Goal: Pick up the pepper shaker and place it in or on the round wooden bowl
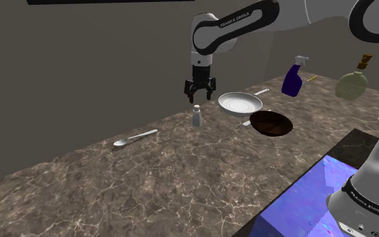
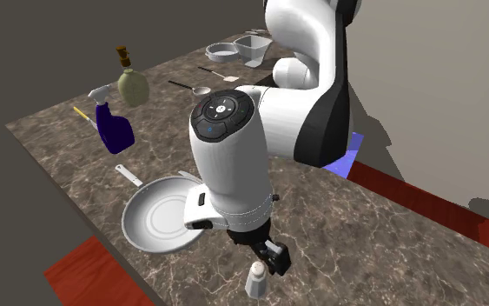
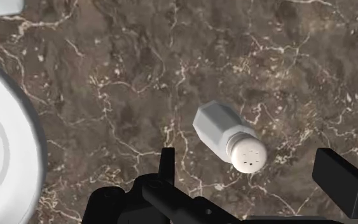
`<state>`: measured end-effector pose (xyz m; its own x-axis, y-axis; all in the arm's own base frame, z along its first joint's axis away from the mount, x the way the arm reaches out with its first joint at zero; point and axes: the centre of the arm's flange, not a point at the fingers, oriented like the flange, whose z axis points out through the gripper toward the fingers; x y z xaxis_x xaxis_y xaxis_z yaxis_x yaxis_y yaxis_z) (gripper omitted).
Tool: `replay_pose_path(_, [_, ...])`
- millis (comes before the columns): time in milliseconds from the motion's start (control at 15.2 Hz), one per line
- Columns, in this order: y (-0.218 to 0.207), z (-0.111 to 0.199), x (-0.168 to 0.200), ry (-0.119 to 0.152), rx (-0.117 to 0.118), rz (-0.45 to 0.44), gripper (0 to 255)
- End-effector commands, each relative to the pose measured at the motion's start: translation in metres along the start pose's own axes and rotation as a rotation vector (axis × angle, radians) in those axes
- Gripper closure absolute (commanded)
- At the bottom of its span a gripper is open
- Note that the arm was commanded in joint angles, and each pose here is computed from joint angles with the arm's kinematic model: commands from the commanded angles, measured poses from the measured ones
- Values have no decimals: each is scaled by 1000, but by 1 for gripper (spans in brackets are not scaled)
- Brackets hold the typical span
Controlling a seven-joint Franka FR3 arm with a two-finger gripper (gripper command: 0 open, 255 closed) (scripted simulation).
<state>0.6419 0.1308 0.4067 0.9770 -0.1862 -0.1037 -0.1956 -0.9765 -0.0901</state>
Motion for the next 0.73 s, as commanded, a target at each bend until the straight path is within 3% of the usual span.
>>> replay_pose_path(0, [-8,5,17,6,3,3,0])
replay_pose_path(660, [-8,45,17,6,3,3,0])
